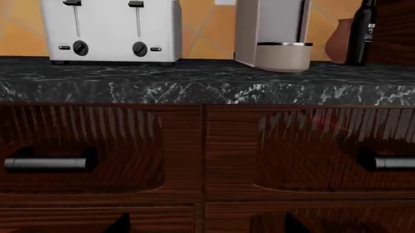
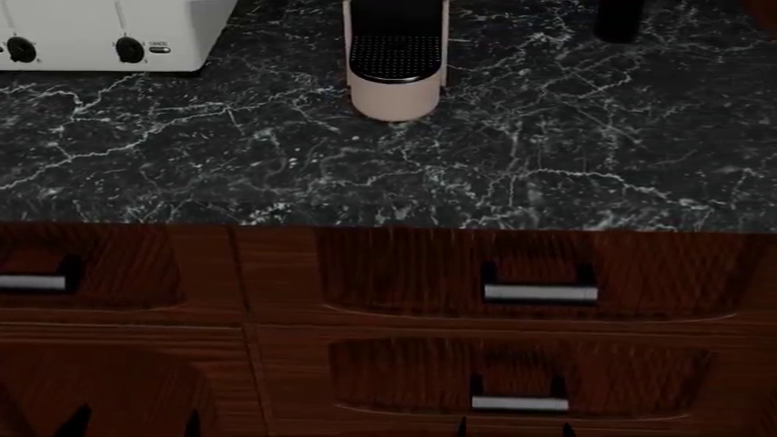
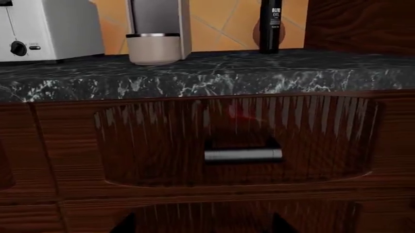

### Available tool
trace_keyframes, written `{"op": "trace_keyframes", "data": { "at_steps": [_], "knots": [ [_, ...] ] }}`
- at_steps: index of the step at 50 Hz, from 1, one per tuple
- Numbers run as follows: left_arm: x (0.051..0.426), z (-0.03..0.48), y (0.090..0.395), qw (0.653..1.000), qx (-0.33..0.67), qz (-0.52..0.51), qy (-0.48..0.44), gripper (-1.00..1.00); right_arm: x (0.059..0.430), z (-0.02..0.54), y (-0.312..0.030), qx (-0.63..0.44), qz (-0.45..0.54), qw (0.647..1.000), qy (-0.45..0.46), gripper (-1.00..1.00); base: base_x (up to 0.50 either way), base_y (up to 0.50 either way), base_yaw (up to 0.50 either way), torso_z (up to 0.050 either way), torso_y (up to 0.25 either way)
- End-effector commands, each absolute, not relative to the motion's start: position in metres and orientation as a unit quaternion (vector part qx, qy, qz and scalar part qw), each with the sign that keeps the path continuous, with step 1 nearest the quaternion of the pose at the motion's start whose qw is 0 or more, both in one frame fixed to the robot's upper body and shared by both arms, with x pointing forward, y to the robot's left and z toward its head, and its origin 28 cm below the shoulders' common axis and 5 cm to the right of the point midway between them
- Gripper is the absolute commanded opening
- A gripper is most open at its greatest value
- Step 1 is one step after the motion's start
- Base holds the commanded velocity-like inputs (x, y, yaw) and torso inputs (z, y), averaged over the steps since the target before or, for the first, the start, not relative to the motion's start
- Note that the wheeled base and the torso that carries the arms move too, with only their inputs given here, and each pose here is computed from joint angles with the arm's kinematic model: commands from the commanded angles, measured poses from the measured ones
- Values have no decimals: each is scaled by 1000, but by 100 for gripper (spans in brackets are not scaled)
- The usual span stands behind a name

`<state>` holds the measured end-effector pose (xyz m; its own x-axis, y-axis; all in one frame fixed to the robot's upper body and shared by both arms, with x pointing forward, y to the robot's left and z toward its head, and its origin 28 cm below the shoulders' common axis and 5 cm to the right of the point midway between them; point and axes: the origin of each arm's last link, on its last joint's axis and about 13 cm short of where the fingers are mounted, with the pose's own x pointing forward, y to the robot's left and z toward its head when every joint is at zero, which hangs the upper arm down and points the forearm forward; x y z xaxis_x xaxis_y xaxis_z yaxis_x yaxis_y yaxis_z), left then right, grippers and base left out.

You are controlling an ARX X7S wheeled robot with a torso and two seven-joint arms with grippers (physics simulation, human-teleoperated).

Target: Open the right drawer.

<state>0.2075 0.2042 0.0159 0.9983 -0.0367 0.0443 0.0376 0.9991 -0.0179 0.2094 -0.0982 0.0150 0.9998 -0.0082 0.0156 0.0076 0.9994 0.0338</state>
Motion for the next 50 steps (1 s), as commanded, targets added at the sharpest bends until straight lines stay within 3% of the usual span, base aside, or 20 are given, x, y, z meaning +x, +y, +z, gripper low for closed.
{"op": "trace_keyframes", "data": {
  "at_steps": [1,34,50],
  "knots": [
    [207,17,204,1000,-9,-18,-22,100,209,16,-98,18,-2,1000,-10,100,0,-156,0,0,0],
    [206,17,203,999,3,-33,-27,100,209,16,-98,16,-6,1000,-10,100,0,-56,0,0,-5],
    [206,17,203,999,5,-37,-28,100,209,15,-98,18,-5,1000,-8,100,-1,0,0,0,-249]
  ]
}}
